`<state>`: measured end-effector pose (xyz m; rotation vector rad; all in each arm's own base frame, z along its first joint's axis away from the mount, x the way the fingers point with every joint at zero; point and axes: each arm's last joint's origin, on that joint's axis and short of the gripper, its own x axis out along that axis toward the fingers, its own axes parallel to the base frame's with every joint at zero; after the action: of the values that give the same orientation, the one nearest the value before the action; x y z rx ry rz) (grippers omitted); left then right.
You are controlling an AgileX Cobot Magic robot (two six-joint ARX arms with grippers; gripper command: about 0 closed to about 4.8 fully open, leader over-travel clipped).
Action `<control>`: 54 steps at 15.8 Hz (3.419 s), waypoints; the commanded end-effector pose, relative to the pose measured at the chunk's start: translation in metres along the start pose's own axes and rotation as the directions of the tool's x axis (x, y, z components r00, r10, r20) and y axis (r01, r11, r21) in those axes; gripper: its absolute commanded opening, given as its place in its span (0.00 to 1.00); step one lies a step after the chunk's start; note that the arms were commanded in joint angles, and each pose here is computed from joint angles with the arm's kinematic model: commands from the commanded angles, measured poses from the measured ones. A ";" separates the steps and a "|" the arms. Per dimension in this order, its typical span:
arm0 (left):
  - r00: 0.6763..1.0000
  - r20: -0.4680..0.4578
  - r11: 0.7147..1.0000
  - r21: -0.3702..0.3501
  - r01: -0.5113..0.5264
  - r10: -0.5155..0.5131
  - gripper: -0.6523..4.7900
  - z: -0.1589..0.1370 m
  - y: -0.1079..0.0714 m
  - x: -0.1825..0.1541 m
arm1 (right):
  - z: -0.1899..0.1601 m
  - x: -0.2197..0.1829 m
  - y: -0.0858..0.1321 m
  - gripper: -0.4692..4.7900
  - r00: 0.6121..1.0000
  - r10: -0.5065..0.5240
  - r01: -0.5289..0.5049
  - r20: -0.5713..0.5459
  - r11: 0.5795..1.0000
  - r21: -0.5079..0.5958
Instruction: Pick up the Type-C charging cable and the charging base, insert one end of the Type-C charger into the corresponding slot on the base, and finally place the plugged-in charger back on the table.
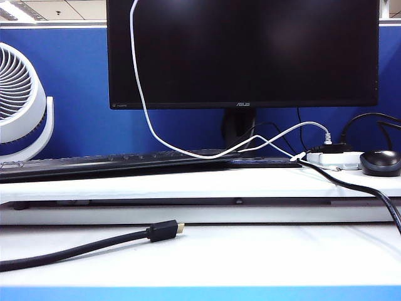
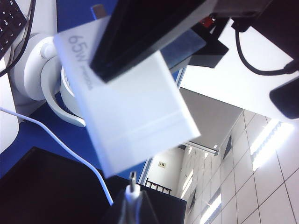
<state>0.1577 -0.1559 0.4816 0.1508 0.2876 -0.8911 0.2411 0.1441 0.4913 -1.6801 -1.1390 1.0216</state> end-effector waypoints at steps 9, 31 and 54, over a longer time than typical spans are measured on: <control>1.000 0.017 1.000 -0.003 -0.016 0.017 0.15 0.002 0.000 -0.003 | 0.003 -0.002 -0.004 0.09 0.998 -0.033 0.033 0.045 0.999 -0.007; 1.000 0.001 1.000 -0.009 -0.007 0.007 0.15 0.001 0.000 -0.003 | -0.002 0.006 0.005 0.09 0.997 -0.026 0.025 0.070 1.000 0.015; 0.999 0.020 0.993 -0.113 0.032 -0.030 0.15 0.002 -0.001 -0.003 | -0.002 0.013 0.007 0.09 0.995 -0.031 0.029 0.092 0.999 0.018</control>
<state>0.1566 -0.1551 0.4784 0.0692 0.3672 -0.8841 0.2502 0.1535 0.4815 -1.6198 -1.1890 1.0954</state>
